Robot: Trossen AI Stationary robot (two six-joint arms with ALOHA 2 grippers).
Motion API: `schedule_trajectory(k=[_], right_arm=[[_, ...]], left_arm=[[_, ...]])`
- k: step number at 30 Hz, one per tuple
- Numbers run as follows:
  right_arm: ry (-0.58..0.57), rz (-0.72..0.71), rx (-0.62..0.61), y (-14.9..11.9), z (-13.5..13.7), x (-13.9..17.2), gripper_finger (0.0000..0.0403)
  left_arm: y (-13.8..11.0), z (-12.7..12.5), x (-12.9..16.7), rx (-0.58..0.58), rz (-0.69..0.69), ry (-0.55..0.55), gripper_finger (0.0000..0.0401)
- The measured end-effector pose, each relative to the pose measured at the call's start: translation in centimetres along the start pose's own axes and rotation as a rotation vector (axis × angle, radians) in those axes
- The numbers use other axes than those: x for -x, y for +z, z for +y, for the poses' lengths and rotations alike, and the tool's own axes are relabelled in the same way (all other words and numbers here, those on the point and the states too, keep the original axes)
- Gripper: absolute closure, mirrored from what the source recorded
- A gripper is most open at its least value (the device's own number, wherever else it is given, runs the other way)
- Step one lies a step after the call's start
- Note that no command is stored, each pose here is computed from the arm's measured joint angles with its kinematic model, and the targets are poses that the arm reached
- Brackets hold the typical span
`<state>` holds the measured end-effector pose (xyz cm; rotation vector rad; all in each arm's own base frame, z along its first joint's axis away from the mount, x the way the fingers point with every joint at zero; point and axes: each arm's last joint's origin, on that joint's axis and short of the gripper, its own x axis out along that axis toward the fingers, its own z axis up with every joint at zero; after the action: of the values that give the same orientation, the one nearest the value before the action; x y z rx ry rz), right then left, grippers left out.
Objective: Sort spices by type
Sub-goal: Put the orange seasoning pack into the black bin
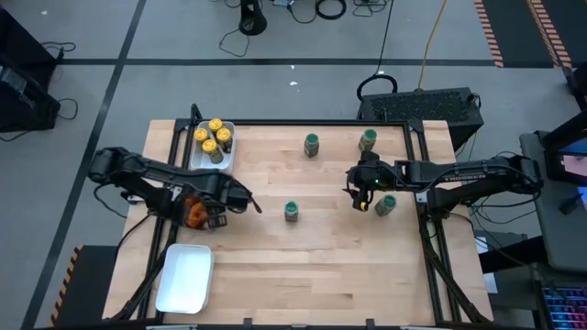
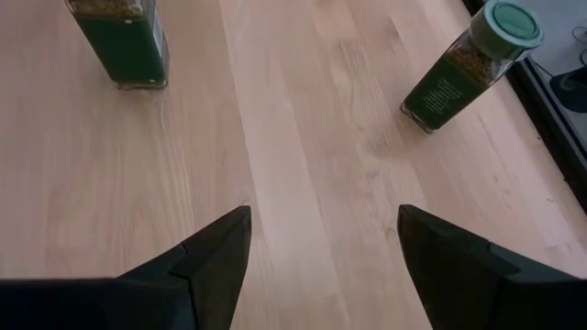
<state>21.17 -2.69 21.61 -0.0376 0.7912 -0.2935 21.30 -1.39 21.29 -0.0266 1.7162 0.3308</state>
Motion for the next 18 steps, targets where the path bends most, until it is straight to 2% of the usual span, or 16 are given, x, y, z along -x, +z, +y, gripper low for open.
schedule_trajectory(k=[4, 9, 18], right_arm=[[0.0, 0.01, 0.002, -0.1, 0.0, 0.0, 0.0145], [0.0, 0.012, 0.008, -0.1, 0.0, 0.0, 0.0145], [0.0, 0.005, 0.005, 0.0, 0.0, 0.0, 0.0145]], left_arm=[[-0.3, 0.7, -0.1, 0.049, 0.068, 0.006, 0.0273], [-1.2, 1.4, 0.1, 0.157, 0.172, -0.075, 0.0273], [-1.3, 1.8, 0.1, 0.158, 0.171, -0.028, 0.0273]])
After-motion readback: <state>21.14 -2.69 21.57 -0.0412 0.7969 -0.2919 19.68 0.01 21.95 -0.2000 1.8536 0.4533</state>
